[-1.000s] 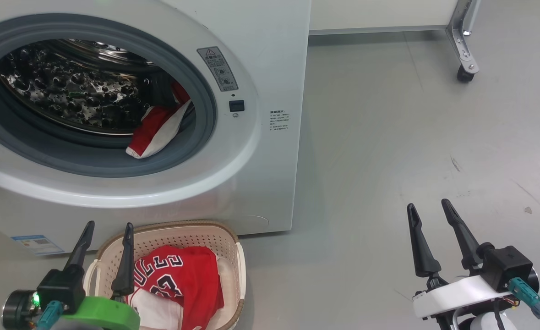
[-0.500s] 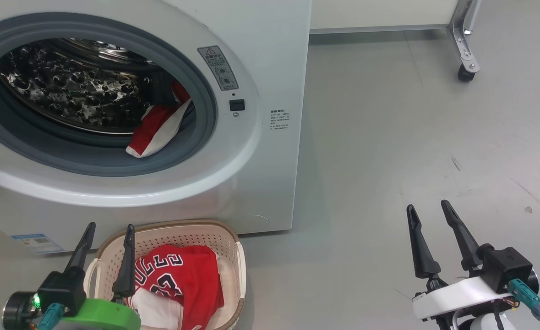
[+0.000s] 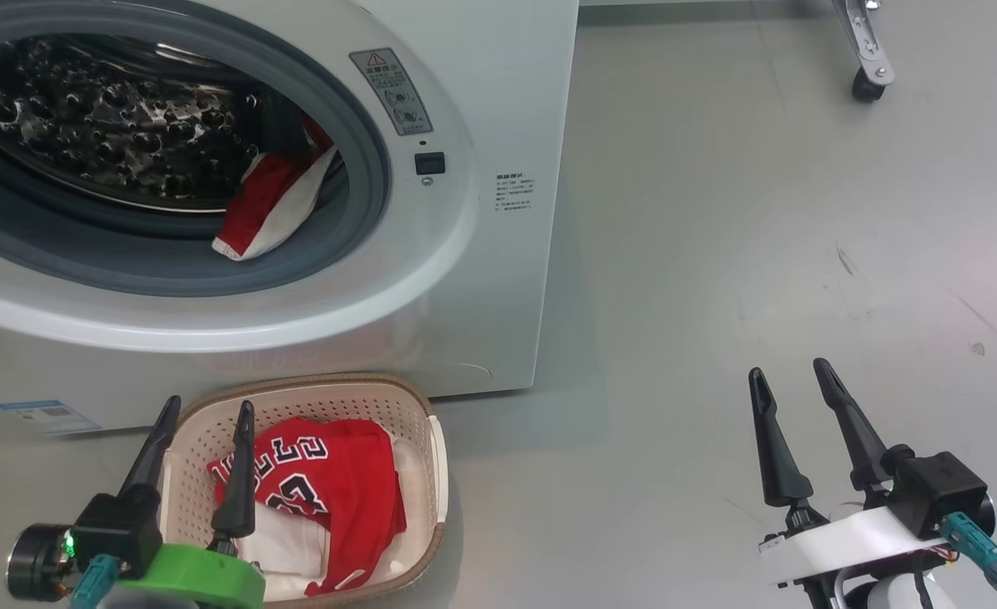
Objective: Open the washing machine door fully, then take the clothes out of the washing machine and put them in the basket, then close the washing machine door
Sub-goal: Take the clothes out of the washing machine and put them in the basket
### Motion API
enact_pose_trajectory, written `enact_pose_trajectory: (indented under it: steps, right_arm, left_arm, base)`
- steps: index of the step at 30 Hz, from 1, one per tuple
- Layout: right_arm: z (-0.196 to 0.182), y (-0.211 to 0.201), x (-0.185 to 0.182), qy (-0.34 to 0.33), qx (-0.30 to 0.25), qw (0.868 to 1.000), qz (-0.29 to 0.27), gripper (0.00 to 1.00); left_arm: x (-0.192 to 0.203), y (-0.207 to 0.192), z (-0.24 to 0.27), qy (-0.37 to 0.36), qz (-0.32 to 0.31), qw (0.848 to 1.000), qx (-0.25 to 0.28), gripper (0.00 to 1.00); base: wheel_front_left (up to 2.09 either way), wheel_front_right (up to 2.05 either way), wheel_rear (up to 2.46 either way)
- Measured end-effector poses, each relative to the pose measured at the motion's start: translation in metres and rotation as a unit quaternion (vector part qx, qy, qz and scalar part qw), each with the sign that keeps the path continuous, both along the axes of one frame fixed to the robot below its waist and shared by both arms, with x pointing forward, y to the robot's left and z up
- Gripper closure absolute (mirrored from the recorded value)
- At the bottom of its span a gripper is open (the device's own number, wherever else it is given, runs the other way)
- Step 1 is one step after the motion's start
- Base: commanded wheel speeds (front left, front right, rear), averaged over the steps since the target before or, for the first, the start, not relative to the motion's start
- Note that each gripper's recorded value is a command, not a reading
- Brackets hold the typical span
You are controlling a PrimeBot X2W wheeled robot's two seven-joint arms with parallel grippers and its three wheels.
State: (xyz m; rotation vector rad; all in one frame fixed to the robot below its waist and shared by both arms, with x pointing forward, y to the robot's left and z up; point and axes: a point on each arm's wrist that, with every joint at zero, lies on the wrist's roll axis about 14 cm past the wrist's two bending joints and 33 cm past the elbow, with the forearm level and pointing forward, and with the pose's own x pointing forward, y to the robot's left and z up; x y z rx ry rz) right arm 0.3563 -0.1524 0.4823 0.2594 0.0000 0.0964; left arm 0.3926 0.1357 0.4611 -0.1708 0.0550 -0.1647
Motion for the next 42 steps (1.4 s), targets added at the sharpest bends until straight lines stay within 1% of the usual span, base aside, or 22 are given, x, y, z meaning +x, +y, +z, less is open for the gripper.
enact_pose_trajectory:
  steps: [5,11,16,20,22,27,28,34,39,42]
  right_arm:
    - [-0.010,0.003,0.005,0.015,0.001,1.000,0.005,0.00]
    - [-0.020,0.007,0.018,0.027,0.002,1.000,0.011,0.00]
    - [-0.031,0.011,0.028,0.040,0.003,0.999,0.017,0.00]
    - [-0.043,0.009,0.034,0.056,0.001,0.998,0.014,0.00]
    - [-0.048,0.007,0.039,0.060,0.000,0.998,0.013,0.00]
    - [-0.057,0.005,0.049,0.069,-0.003,0.998,0.011,0.00]
    - [-0.057,0.005,0.049,0.069,-0.003,0.998,0.011,0.00]
    - [-0.066,-0.003,0.054,0.078,-0.009,0.997,0.001,0.00]
    - [-0.072,-0.008,0.055,0.086,-0.009,0.996,-0.006,0.00]
    - [-0.075,-0.010,0.056,0.090,-0.009,0.996,-0.009,0.00]
  left_arm:
    - [0.010,-0.004,-0.006,0.005,-0.004,1.000,-0.003,0.00]
    - [0.035,-0.006,-0.012,0.004,-0.008,1.000,-0.002,0.00]
    - [0.060,-0.002,-0.020,0.001,-0.021,1.000,0.022,0.00]
    - [0.089,-0.006,-0.019,-0.009,-0.040,0.998,0.045,0.00]
    - [0.103,-0.008,-0.021,-0.008,-0.044,0.998,0.048,0.00]
    - [0.129,-0.013,-0.038,0.018,-0.051,0.997,0.047,0.00]
    - [0.129,-0.013,-0.038,0.018,-0.051,0.997,0.047,0.00]
    - [0.155,-0.016,-0.061,0.064,-0.055,0.996,0.036,0.00]
    - [0.174,-0.012,-0.078,0.099,-0.062,0.992,0.056,0.00]
    - [0.185,-0.010,-0.084,0.114,-0.063,0.990,0.059,0.00]
  base:
    - [0.00,0.00,0.00]
    - [0.00,0.00,0.00]
    - [0.00,0.00,0.00]
    - [0.00,0.00,0.00]
    - [0.00,0.00,0.00]
    - [0.00,0.00,0.00]
    - [0.00,0.00,0.00]
    - [0.00,0.00,0.00]
    - [0.00,0.00,0.00]
    - [0.00,0.00,0.00]
